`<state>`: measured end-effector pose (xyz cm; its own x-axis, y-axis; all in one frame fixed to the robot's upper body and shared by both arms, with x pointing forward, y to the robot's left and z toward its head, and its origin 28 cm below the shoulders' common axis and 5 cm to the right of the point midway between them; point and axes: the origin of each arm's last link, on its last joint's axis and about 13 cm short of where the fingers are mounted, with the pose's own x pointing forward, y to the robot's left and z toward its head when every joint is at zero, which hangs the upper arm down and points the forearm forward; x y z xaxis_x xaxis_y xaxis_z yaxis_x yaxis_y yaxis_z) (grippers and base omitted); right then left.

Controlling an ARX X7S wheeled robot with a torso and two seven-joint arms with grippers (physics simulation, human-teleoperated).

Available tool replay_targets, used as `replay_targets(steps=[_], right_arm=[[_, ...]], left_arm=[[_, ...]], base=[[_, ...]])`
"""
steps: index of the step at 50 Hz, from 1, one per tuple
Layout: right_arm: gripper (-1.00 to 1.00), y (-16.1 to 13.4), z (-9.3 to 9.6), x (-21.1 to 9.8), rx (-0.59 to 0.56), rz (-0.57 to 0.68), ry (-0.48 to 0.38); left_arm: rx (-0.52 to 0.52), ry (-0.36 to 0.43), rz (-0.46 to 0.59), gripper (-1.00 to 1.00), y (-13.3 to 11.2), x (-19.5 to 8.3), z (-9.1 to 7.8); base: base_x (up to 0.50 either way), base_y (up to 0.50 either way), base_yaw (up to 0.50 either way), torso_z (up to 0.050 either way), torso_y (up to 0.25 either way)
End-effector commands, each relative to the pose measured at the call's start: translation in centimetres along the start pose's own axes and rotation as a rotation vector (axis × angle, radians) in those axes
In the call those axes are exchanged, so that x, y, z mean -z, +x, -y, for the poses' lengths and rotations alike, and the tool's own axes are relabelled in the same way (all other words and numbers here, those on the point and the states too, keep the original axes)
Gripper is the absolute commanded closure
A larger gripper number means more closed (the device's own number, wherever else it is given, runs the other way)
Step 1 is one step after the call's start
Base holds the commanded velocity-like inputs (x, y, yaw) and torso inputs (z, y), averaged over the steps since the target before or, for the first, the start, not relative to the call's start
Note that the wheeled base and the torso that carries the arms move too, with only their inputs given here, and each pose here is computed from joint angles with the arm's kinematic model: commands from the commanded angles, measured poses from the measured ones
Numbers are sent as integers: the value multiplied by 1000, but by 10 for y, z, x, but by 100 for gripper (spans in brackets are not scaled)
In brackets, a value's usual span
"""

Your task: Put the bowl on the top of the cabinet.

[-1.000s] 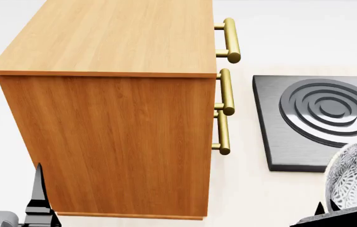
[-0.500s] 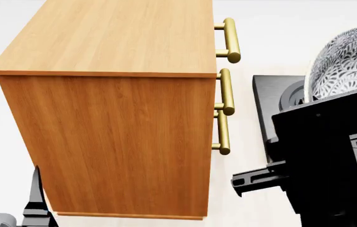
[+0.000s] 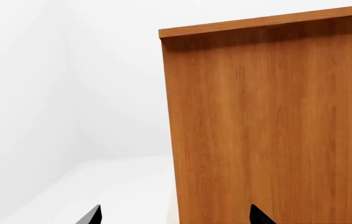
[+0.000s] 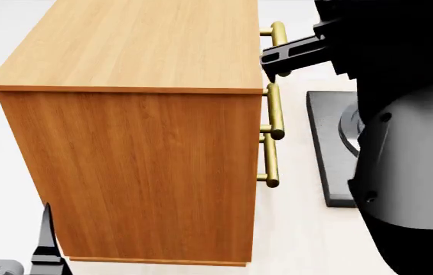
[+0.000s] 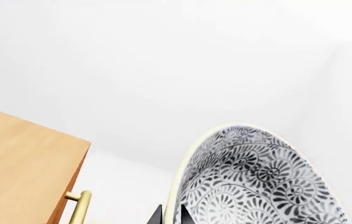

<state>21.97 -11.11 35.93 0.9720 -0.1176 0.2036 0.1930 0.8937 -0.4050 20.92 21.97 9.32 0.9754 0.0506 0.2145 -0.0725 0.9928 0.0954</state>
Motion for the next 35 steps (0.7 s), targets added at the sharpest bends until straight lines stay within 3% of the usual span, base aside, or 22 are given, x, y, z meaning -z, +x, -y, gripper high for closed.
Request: replay_targets(steps=[1, 14, 22, 35], right_arm=[[100, 4, 3, -40, 47, 54, -15], [100, 4, -9, -83, 15, 98, -35], [100, 11, -19, -103, -27, 111, -93], [100, 33, -23, -109, -47, 86, -93]], left_arm=[[8, 3, 0, -100, 1, 0, 2], [7, 7, -5, -100, -1, 1, 1], [5, 9, -9, -100, 0, 1, 1], [17, 16, -4, -100, 1, -2, 3]], base=[[0, 0, 0, 0, 0], [0, 0, 0, 0, 1], [0, 0, 0, 0, 0], [0, 0, 0, 0, 1]])
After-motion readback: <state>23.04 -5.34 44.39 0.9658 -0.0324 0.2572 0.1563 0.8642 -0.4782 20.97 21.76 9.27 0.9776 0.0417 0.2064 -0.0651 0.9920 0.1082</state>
